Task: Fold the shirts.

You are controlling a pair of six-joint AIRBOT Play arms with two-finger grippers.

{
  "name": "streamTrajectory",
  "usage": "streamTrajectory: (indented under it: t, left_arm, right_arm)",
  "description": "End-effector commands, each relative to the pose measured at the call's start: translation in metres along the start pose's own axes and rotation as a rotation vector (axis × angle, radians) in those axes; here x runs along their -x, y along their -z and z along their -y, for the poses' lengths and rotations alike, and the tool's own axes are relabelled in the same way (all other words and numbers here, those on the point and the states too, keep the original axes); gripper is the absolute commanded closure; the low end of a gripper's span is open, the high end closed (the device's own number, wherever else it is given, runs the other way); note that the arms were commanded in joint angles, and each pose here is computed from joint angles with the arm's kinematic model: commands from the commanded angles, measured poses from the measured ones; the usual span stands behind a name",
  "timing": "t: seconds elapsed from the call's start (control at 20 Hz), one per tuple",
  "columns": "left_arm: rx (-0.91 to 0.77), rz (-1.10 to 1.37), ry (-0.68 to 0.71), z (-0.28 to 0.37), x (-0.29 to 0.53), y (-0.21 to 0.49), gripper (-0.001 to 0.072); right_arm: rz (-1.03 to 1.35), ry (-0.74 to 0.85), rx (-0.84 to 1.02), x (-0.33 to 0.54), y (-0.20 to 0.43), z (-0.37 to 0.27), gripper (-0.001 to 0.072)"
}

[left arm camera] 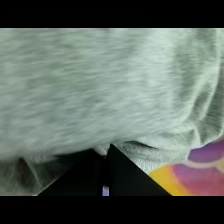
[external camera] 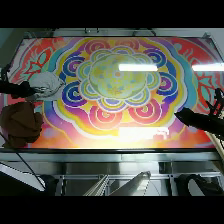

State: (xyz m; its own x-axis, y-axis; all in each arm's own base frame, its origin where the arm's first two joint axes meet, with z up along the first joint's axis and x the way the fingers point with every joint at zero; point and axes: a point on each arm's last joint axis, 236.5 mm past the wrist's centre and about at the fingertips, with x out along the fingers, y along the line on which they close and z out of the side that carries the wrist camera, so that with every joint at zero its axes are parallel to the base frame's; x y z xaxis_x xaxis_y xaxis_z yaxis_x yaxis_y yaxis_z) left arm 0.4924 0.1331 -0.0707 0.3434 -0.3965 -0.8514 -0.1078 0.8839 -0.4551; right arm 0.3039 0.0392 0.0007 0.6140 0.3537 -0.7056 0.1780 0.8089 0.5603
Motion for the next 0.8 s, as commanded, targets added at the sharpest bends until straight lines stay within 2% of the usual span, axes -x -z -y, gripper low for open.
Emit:
streamTrajectory:
  t: [0.0, 0.1, 0.25, 0.35, 0.4, 0.45, 0.55, 0.75]
  left_arm:
    - [-0.115, -0.08, 0.077, 0.061, 0.005, -0.006, 0.07]
    - [-0.219, -0.059, 0.272, 0.145, 0.033, -0.02, 0.07]
    - [-0.35, 0.158, 0.688, 0.306, 0.121, -0.04, 0.0699]
    - [-0.446, 0.257, 0.975, 0.398, 0.188, -0.02, 0.0691]
    - [-0.475, 0.269, 1.068, 0.433, 0.213, -0.006, 0.0691]
    - [-0.521, 0.263, 1.107, 0.459, 0.226, 0.011, 0.0691]
    - [-0.581, 0.193, 1.089, 0.491, 0.223, 0.042, 0.0692]
    - [-0.6, -0.038, 0.832, 0.497, 0.143, 0.092, 0.0692]
  right_arm:
    - [-0.002, -0.001, 0.0, 0.0, 0.001, 0.0, 0.0695]
    - [-0.002, -0.001, 0.0, 0.0, 0.001, 0.0, 0.0694]
    - [-0.002, -0.001, 0.0, 0.0, 0.001, 0.0, 0.0694]
    - [-0.002, -0.001, 0.011, 0.0, 0.0, 0.0, 0.0695]
    - [-0.001, -0.001, 0.033, 0.0, 0.0, -0.001, 0.0695]
    - [0.0, -0.002, 0.047, 0.0, 0.0, -0.001, 0.0695]
    - [0.005, -0.003, 0.07, 0.002, -0.003, -0.002, 0.0695]
    - [-0.038, -0.035, 0.112, 0.01, 0.0, -0.017, 0.0695]
